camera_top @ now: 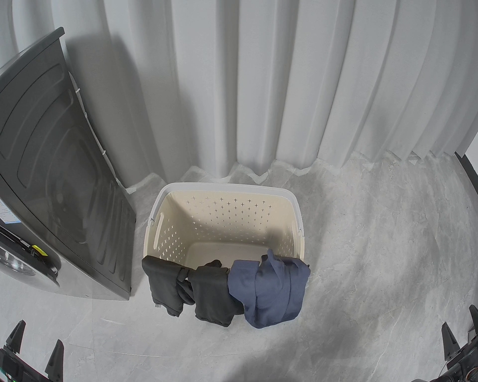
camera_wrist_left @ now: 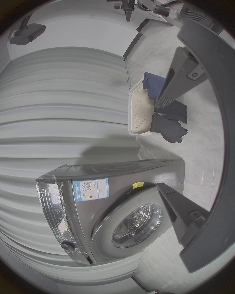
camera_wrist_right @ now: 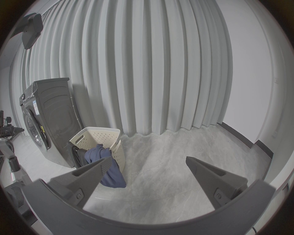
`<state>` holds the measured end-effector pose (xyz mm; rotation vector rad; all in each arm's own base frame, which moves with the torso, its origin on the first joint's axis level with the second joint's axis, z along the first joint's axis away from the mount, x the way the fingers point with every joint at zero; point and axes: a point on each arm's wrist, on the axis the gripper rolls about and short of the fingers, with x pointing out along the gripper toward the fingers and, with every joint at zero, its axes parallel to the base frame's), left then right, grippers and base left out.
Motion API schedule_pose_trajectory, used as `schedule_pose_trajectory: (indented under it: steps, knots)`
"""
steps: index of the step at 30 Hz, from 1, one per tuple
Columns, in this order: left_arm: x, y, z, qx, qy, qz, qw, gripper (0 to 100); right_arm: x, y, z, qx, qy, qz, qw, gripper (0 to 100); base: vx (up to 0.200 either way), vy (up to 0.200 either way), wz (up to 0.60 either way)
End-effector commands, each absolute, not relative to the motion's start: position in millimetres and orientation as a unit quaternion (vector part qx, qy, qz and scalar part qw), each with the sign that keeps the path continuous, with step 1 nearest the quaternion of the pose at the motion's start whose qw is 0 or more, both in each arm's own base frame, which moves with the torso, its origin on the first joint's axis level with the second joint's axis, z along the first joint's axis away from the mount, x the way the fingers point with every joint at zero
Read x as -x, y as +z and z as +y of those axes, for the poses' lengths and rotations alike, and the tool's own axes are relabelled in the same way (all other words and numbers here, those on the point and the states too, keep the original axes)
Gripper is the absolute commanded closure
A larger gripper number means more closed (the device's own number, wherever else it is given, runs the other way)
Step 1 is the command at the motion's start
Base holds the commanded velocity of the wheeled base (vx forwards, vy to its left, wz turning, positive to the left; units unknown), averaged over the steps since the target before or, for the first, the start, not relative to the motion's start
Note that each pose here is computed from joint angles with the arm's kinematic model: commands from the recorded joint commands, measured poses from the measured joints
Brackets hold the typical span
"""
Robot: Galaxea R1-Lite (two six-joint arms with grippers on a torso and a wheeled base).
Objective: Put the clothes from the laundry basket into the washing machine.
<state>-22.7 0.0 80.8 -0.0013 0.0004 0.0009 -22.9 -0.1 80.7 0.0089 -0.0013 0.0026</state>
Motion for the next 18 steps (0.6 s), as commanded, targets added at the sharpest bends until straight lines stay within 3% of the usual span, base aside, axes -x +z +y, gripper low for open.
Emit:
schedule_pose_trajectory:
  steps: [1,4,18]
  knots:
    - [22.6,75.5,0.0,0.001,0.001,0.002,1.000,0,22.8,75.5,-0.1,-0.005,0.002,0.000,1.000,0,0.000,0.000,0.00]
    - [22.6,75.5,0.0,0.001,0.001,0.002,1.000,0,22.8,75.5,-0.1,-0.005,0.002,0.000,1.000,0,0.000,0.000,0.00]
    - [22.6,75.5,0.0,0.002,0.001,0.002,1.000,0,22.8,75.5,-0.1,-0.005,0.002,0.000,1.000,0,0.200,0.000,0.00]
